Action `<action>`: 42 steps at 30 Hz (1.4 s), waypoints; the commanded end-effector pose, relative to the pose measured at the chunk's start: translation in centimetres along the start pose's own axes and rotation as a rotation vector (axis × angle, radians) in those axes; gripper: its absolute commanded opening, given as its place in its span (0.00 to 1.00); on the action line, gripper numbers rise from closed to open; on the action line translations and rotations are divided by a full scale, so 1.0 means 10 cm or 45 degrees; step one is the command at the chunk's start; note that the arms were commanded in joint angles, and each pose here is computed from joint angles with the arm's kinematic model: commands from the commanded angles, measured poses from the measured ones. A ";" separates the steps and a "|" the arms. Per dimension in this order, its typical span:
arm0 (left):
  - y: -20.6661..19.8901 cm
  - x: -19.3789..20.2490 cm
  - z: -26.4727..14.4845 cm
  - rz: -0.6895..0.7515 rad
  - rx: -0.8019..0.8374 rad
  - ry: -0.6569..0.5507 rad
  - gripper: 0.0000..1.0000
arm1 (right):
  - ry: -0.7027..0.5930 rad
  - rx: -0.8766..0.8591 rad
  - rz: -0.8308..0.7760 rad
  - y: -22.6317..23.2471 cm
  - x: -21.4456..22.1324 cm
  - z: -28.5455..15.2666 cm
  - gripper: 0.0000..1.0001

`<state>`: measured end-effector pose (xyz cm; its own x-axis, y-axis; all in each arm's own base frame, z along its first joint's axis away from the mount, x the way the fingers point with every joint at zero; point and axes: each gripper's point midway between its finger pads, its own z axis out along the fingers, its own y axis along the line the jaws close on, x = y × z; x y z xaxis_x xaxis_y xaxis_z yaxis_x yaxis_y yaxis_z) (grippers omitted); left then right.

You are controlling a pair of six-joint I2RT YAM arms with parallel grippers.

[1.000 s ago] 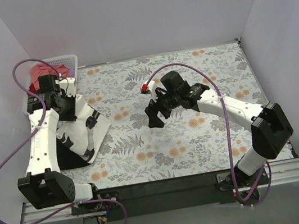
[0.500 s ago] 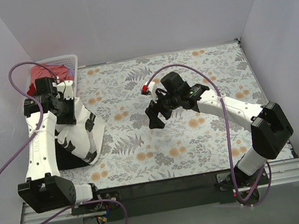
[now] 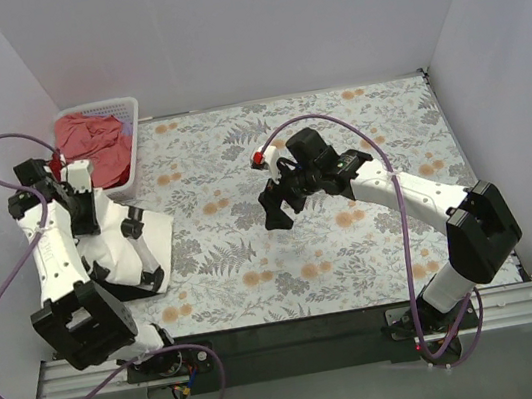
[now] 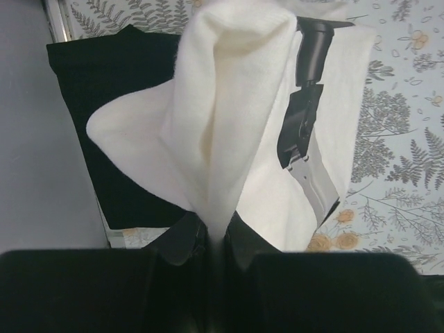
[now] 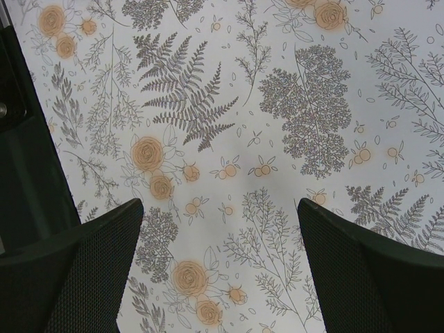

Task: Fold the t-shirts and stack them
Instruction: Neatly place the folded tshirt to the corner, then reset both grippers

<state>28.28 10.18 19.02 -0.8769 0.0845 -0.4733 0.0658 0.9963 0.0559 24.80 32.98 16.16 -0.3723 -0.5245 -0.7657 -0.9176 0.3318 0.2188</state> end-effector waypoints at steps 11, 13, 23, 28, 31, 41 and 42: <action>0.79 0.20 0.69 0.104 -0.086 -0.021 0.00 | 0.038 -0.038 0.002 0.02 0.10 0.05 0.98; 0.91 0.30 0.79 0.095 -0.105 0.007 0.00 | 0.044 -0.041 0.006 0.02 0.12 0.07 0.98; 1.27 0.51 1.11 0.088 -0.159 0.074 0.02 | 0.056 -0.051 0.012 0.02 0.16 0.09 0.98; 1.38 0.49 1.06 0.049 -0.195 0.072 0.36 | 0.054 -0.051 0.007 0.02 0.16 0.08 0.98; 1.45 0.32 0.87 0.069 -0.248 0.010 0.68 | 0.046 -0.048 0.002 0.03 0.14 0.05 0.98; 0.99 -0.42 0.01 0.201 -0.263 -0.215 0.78 | 0.000 0.012 -0.021 -0.06 0.05 -0.14 0.98; 0.87 -0.46 -0.02 0.202 -0.246 -0.223 0.78 | -0.013 0.030 -0.022 -0.10 0.02 -0.19 0.98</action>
<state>32.65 22.34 17.33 -0.8242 0.2062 -0.5274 0.0540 0.9557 0.2893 24.59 32.18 14.54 -0.3885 -0.5549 -0.7356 -0.9146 0.3295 0.2345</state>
